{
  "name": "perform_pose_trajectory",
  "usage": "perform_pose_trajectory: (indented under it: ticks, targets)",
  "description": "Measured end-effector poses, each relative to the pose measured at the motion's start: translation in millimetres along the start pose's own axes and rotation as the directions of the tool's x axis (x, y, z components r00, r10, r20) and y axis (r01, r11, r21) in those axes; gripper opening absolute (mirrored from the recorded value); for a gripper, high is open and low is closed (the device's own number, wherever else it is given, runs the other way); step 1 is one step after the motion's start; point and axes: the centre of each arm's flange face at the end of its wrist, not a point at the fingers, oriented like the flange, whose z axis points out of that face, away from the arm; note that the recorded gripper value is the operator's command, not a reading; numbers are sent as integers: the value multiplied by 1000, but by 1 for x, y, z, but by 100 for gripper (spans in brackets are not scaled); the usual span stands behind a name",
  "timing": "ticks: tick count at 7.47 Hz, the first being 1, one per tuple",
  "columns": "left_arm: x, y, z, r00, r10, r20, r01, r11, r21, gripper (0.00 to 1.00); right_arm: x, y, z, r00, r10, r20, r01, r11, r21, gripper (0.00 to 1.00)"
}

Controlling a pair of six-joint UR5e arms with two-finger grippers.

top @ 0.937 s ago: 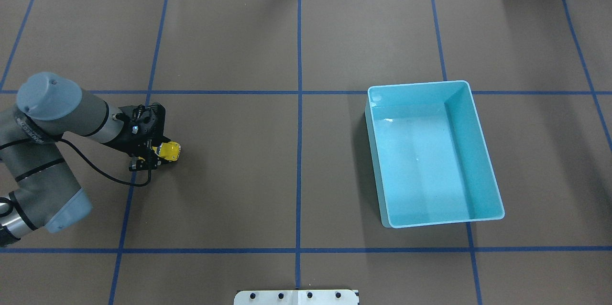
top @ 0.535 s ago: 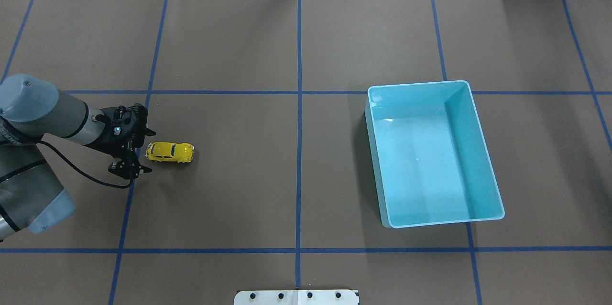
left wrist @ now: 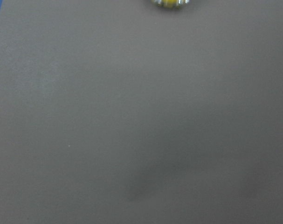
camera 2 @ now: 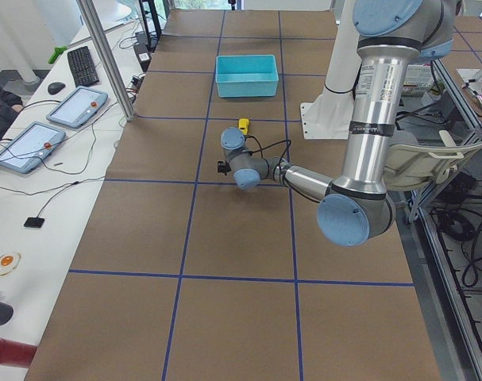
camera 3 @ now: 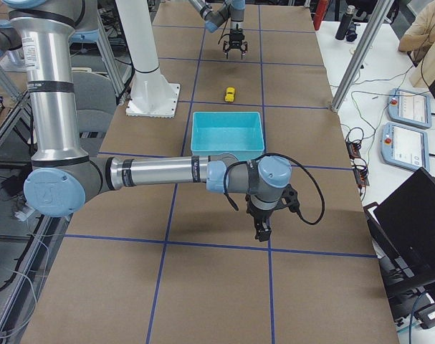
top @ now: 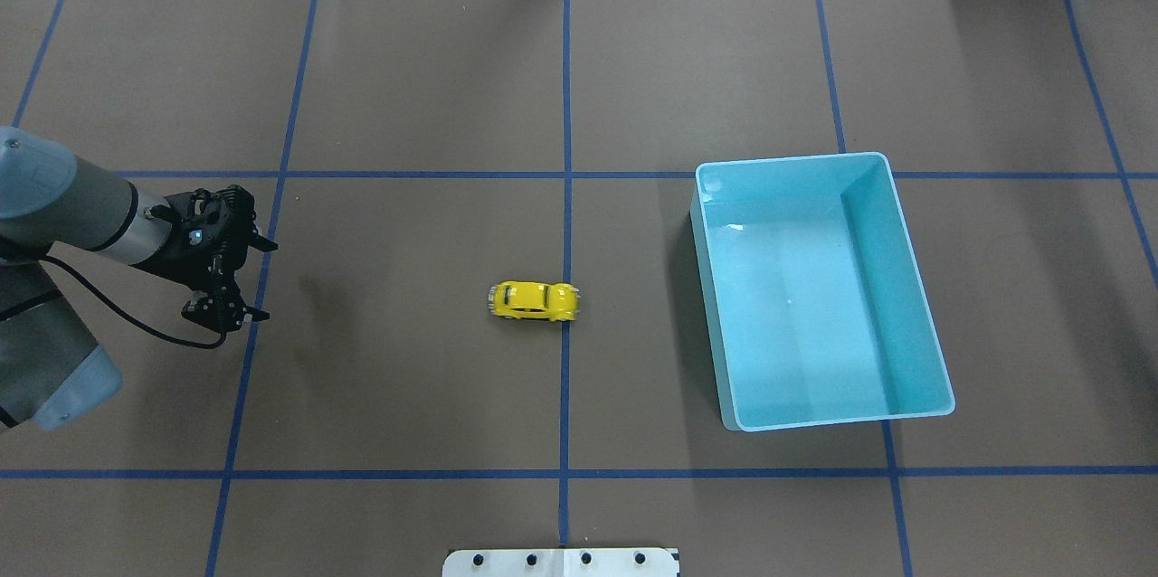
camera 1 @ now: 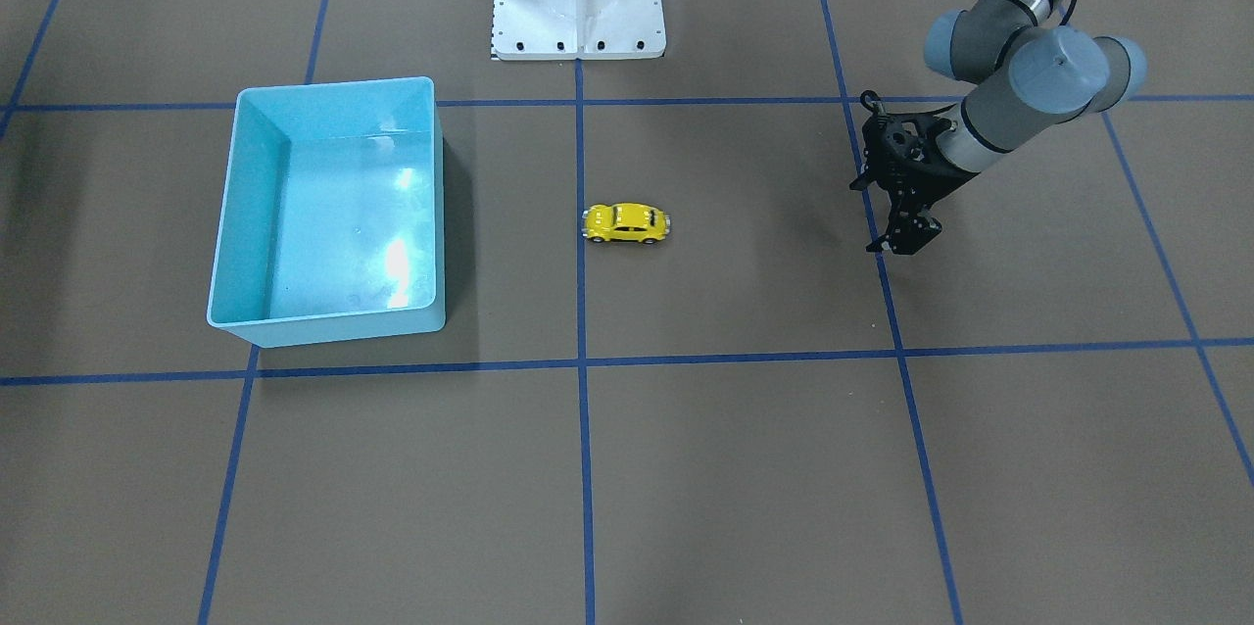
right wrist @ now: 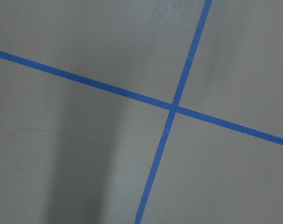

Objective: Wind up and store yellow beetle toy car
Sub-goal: 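Withdraw the left arm as the car rolls toward the blue bin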

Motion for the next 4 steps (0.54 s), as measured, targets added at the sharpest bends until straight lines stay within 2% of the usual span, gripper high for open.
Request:
perform_pose_trajectory:
  ticks: [4]
  targets:
    - [-17,47,-35,996,-86,33,87,996,-16,100,-1,0,-1,1000,-3,-1,3,1000,3,100]
